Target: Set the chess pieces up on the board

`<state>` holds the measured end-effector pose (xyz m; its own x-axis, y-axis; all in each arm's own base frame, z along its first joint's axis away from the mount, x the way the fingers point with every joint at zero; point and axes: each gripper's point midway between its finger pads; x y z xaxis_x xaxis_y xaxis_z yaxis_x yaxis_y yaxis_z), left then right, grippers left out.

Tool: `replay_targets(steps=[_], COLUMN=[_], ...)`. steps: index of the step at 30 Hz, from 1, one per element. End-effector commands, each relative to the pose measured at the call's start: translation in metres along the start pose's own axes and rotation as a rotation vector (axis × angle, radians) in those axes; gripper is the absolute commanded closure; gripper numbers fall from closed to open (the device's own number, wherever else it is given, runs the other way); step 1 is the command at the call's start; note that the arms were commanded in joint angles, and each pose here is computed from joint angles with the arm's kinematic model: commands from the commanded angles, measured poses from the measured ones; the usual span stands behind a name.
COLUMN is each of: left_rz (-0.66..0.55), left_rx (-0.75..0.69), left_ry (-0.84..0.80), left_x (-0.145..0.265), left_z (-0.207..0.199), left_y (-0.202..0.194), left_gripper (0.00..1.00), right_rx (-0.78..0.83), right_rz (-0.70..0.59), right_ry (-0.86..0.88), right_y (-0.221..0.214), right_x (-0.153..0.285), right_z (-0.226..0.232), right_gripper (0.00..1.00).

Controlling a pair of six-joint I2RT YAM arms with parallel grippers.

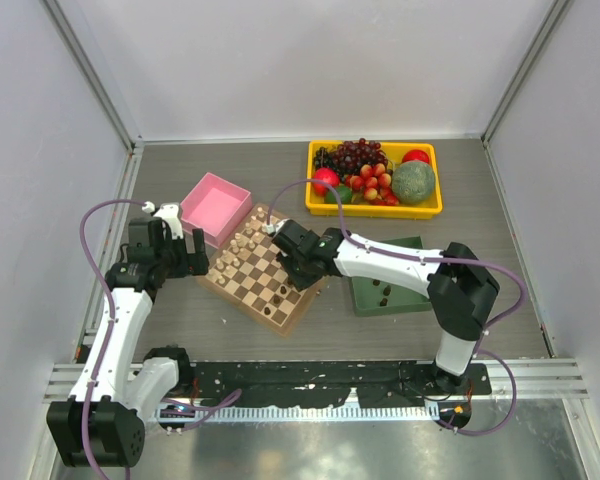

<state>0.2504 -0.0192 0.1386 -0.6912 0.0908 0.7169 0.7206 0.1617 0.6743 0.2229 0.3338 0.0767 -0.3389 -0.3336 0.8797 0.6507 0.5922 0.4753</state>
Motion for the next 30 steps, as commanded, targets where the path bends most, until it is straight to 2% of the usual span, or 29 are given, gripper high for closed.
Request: replay_targets(steps=[1, 16, 30], left_rz=[-0.064, -0.061, -0.063], left_rx=[-0.024, -0.024, -0.024], left_ry=[-0.013, -0.014, -0.016], left_x=[0.0098, 0.0091, 0.0094], left_z=[-0.0044, -0.0046, -0.005], left_y=[0.0193, 0.0193, 0.0198], left_gripper=[0.01, 0.01, 0.01], right_rx=[0.012, 0.023, 0.023], right_rz=[-0.045, -0.03, -0.052], right_ry=[-0.009, -0.011, 0.008], right_y=[0.0176, 0.0139, 0.0222], right_x=[0.0067, 0.0061, 0.0073], right_z=[0.0011, 0.0002, 0.0044], right_gripper=[0.76, 0.76, 0.65])
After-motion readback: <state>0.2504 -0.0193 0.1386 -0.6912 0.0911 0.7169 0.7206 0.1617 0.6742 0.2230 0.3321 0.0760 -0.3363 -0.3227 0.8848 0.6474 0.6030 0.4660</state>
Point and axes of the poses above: each gripper's point midway between its finger pads, its own x axis back along the fingers, its own z axis along the line the jaws close on, y = z × x, and after that the axes turned 5 degrees about x, right-handed
